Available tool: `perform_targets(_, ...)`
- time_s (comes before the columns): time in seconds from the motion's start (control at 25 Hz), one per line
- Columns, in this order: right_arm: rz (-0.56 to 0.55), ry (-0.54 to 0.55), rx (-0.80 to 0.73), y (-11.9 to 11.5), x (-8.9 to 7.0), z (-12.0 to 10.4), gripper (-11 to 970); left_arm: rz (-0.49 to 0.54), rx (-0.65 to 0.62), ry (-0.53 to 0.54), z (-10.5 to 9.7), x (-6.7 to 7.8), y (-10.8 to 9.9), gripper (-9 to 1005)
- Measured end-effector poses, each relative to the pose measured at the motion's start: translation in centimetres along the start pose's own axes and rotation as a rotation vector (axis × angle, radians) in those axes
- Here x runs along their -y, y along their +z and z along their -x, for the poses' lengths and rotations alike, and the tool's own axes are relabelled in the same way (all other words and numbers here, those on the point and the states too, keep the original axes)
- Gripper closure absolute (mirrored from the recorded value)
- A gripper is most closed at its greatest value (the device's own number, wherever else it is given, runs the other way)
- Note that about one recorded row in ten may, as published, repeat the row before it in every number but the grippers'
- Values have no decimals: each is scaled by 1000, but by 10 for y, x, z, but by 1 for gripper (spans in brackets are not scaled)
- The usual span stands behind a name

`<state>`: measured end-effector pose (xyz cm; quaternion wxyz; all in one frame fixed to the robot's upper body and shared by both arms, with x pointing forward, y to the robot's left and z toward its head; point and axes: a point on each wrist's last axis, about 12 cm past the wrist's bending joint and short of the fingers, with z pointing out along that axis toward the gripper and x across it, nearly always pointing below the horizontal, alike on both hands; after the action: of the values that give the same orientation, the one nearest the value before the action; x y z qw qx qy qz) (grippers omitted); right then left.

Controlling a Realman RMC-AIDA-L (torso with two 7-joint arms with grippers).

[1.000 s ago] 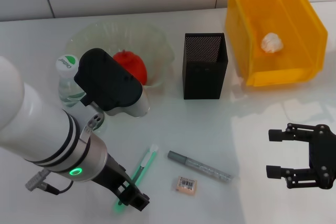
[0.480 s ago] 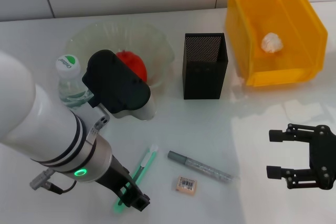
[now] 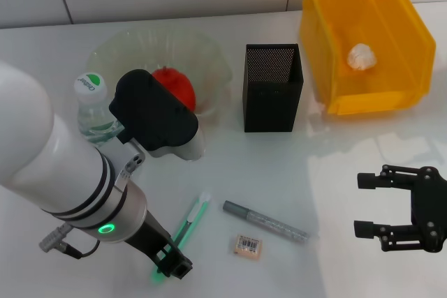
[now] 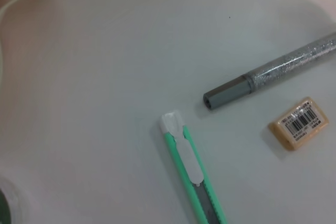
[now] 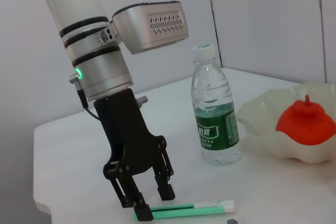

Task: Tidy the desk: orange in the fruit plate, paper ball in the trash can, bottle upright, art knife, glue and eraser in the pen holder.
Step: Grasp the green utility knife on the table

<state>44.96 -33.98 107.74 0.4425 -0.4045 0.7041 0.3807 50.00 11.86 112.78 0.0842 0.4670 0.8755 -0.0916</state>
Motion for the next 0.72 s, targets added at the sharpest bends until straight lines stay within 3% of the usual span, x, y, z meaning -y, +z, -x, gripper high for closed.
perform_targets(0.72, 3, -1, 1, 1, 1, 1, 164, 0, -24, 1, 0, -2, 4, 472)
